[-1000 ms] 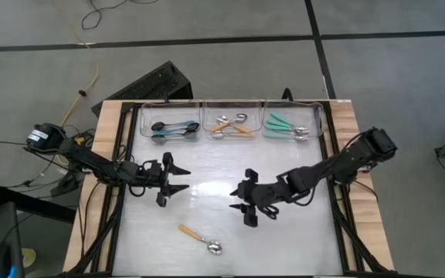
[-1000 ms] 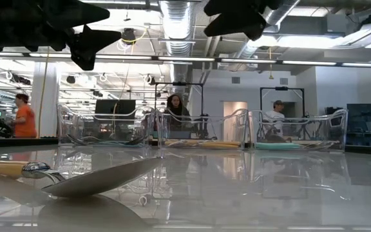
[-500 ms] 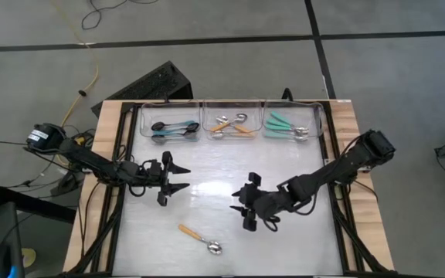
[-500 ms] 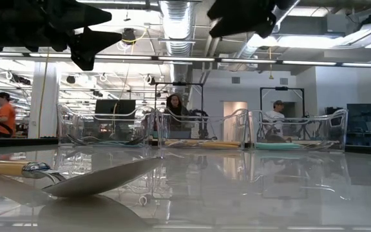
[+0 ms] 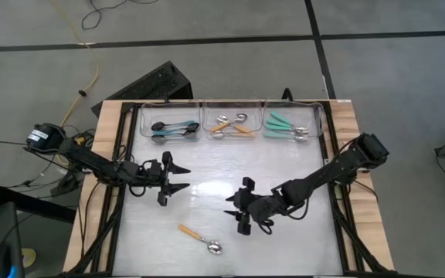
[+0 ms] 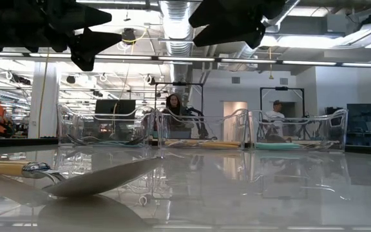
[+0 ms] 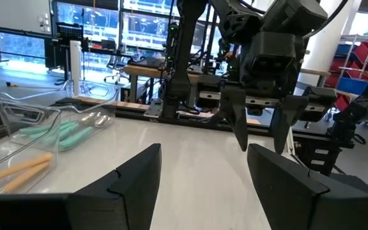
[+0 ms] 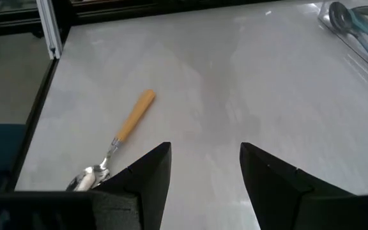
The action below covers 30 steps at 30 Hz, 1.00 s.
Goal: Sort silverware by color (type)
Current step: Put the yellow spoon into the top center transparent bin
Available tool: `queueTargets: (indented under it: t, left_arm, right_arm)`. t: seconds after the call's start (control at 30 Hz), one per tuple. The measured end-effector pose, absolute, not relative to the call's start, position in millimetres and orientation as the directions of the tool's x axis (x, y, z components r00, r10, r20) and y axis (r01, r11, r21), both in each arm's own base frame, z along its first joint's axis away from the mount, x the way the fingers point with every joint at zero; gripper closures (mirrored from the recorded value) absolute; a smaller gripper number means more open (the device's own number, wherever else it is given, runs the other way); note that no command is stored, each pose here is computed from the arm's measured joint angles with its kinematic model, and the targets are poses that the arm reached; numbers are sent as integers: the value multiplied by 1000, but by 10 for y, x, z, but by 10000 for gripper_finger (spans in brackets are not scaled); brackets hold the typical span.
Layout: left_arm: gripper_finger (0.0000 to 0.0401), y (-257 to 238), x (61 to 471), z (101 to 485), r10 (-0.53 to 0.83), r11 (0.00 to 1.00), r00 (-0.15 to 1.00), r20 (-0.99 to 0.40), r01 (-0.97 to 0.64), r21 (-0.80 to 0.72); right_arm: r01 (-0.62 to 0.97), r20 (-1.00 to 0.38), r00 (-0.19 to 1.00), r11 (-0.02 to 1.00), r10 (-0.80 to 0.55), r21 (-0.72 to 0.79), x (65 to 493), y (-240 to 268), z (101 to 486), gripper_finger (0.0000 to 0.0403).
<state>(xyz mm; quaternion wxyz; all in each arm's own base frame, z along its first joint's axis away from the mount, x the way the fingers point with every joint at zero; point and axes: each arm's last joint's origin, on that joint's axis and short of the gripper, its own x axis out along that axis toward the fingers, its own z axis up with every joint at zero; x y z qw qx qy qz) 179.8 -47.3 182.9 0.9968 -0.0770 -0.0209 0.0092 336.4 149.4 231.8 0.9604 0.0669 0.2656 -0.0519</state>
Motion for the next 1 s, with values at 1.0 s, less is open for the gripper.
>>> queueTargets:
  t: [1.0]
  left_arm:
    - [183,-464,1771,1942,24,970,991,135,9,-243]
  right_arm:
    - [82,-486,871,997,-75,-7,3395,1418,2384,191]
